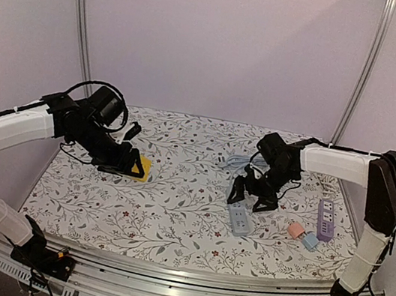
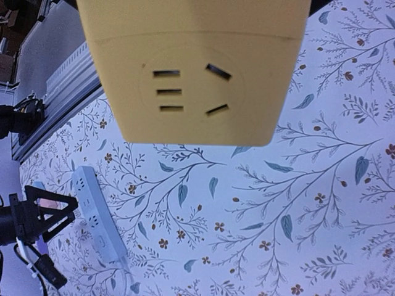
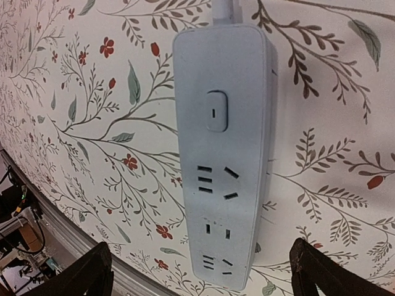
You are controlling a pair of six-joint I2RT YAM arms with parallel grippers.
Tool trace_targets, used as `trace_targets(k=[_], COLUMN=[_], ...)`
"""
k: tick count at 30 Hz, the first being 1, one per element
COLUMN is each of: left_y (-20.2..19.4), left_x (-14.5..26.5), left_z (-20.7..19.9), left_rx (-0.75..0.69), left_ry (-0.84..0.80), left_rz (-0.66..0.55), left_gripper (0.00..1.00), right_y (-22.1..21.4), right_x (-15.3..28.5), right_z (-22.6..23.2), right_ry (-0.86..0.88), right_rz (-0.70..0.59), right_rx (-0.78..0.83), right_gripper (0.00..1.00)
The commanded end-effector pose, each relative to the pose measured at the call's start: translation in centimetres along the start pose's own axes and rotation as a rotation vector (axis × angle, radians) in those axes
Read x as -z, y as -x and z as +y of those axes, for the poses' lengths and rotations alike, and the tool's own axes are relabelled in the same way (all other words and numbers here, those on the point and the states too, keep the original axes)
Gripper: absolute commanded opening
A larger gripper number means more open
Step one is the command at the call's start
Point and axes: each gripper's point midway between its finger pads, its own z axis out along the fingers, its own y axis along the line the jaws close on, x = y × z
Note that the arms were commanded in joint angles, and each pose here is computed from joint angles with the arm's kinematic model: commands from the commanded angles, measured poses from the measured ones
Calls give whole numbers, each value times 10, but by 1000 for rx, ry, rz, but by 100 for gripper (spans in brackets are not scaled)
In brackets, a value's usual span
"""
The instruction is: Insert the plug
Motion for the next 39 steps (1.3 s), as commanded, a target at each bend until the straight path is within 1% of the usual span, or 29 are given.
trace_targets(k=[1,7,13,28,39], left_y=[7,6,5,15,17], left_x=[5,4,4,10,8], left_z=[-2,0,4,23,33], left_rx=[-15,-22,-33,-113,-148], left_ry=[-3,5,19,94,114], left_rz=[-16,-12,-18,-4,17], left_gripper=[0,0,0,0,0], right_y=[-8,-23,-27,-13,23], right_x=[-14,-24,-34,-53,-68], right_z=[-4,10,18,74,109], right_ry=[-14,21,49,164,237], right_rz=[33,78,115,159,161], right_rx=[32,98,93,140,140], right_gripper=[99,99,99,99,99])
